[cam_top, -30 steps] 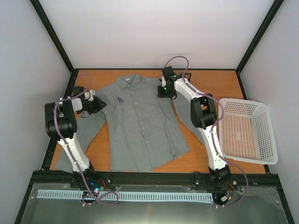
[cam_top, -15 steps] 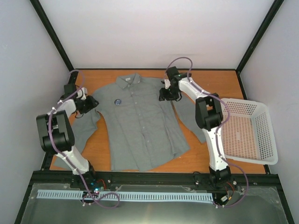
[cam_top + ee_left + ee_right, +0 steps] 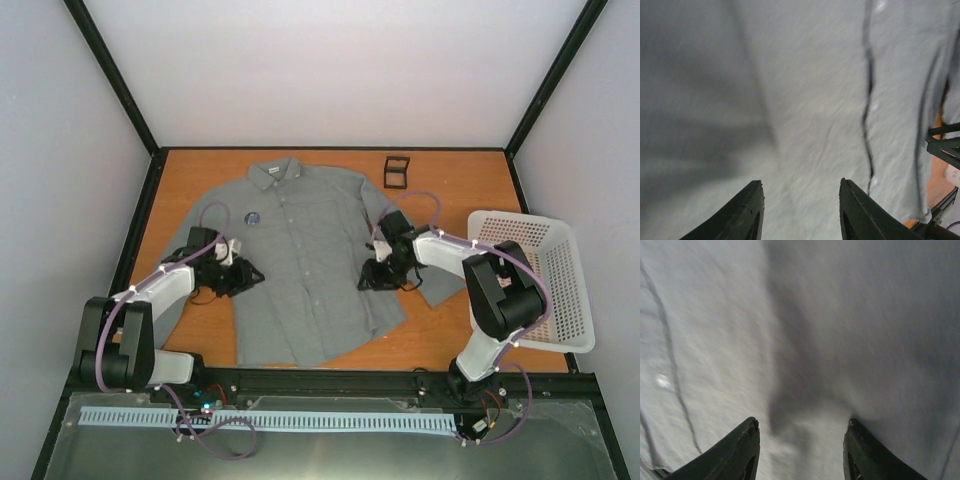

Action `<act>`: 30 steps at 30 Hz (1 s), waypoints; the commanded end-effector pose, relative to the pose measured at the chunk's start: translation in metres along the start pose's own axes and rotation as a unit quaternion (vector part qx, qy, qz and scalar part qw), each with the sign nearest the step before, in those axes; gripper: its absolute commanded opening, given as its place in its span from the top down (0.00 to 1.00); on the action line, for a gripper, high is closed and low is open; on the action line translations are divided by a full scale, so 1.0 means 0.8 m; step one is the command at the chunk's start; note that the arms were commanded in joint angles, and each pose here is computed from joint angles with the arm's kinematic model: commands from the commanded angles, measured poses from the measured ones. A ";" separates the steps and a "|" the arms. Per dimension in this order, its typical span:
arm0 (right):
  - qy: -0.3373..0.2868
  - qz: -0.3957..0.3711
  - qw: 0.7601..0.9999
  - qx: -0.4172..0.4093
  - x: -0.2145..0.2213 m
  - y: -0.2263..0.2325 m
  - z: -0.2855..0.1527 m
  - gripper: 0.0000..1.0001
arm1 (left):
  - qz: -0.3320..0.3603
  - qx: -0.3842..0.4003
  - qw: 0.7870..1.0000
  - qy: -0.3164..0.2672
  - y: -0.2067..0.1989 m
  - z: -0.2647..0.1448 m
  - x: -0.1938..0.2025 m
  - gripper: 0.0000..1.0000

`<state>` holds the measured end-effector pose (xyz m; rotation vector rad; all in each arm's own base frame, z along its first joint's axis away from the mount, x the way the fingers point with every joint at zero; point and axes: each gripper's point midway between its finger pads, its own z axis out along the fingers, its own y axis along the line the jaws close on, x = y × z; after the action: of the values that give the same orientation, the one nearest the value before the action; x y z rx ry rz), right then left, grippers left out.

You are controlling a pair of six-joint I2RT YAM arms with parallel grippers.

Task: Pin the brooch onto the clothing

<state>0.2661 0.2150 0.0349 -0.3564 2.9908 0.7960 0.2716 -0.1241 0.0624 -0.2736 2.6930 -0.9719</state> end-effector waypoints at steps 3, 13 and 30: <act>-0.027 0.039 0.998 0.038 0.040 -0.044 0.006 0.56 | -0.168 -0.094 0.980 0.045 0.056 -0.002 0.056 0.54; -0.096 0.030 0.993 0.057 0.026 -0.046 -0.061 0.50 | -0.237 -0.154 0.959 -0.021 0.086 -0.048 0.054 0.60; -0.445 -0.160 0.877 0.083 -0.041 0.120 -0.455 0.00 | 0.175 0.047 0.837 -0.517 -0.254 -0.439 -0.120 0.01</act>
<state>0.3262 0.1464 0.3262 -0.3210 2.2167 0.5595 0.2874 -0.0512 0.3850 -0.3356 1.8508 -0.6799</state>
